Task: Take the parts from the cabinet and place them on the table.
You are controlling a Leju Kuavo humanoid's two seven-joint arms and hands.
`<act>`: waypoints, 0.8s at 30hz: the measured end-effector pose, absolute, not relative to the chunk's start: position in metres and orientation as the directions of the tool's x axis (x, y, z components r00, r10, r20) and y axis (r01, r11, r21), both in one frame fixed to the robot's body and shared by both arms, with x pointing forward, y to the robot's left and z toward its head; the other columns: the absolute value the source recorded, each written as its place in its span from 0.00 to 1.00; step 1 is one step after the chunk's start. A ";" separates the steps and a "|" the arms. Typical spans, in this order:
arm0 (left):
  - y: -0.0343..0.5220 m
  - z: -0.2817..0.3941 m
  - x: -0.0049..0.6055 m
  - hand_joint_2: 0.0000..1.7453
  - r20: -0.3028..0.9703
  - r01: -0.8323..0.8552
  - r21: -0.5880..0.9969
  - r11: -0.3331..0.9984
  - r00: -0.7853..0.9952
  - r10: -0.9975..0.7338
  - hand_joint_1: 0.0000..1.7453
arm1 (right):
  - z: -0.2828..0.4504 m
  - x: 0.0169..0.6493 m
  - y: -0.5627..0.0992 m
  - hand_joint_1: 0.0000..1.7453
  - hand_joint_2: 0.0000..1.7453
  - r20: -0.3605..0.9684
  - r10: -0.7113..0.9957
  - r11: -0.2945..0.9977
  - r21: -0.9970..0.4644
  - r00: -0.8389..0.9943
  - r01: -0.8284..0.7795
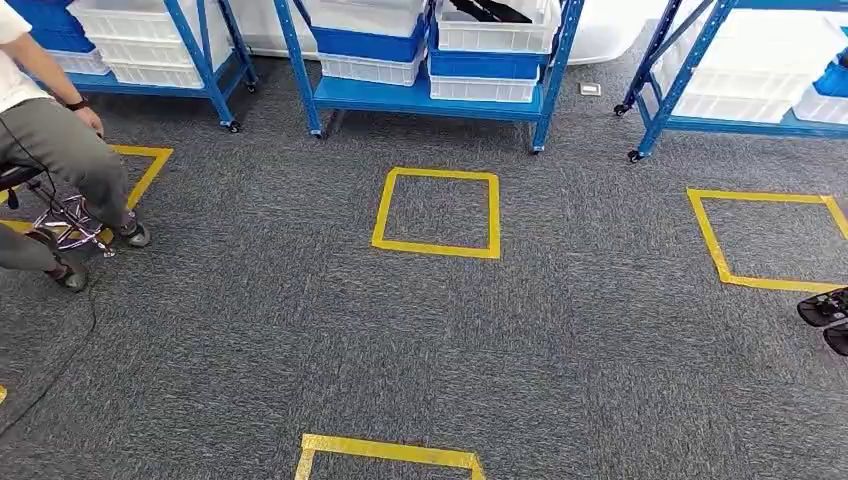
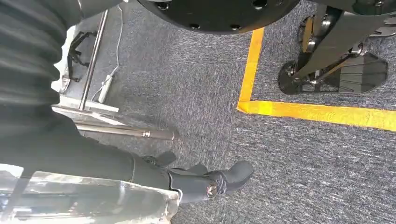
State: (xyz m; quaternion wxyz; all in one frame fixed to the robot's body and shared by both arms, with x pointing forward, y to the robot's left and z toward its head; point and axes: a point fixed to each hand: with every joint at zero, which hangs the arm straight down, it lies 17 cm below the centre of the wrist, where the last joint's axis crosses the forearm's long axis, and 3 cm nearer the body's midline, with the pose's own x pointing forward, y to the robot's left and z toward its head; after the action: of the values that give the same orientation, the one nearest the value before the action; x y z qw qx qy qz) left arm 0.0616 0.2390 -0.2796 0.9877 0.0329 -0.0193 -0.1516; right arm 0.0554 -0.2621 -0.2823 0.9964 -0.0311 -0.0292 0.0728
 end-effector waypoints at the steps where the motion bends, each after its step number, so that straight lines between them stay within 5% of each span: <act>1: 0.239 -0.280 0.062 0.00 0.028 0.300 0.071 0.951 0.953 -0.303 0.00 | -0.282 0.055 -0.262 0.00 1.00 0.054 0.147 0.987 -0.066 0.988 -0.144; 24: 0.241 -0.280 0.066 0.00 0.049 0.294 0.086 0.952 0.953 -0.299 0.00 | -0.282 0.057 -0.262 0.00 1.00 0.059 0.152 0.987 -0.066 0.987 -0.149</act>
State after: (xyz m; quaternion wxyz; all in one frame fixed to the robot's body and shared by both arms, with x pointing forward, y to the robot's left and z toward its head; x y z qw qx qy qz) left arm 0.0657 0.2414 -0.2797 0.9874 0.0391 -0.0306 -0.1502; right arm 0.0565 -0.2617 -0.2822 0.9962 -0.0309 -0.0317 0.0756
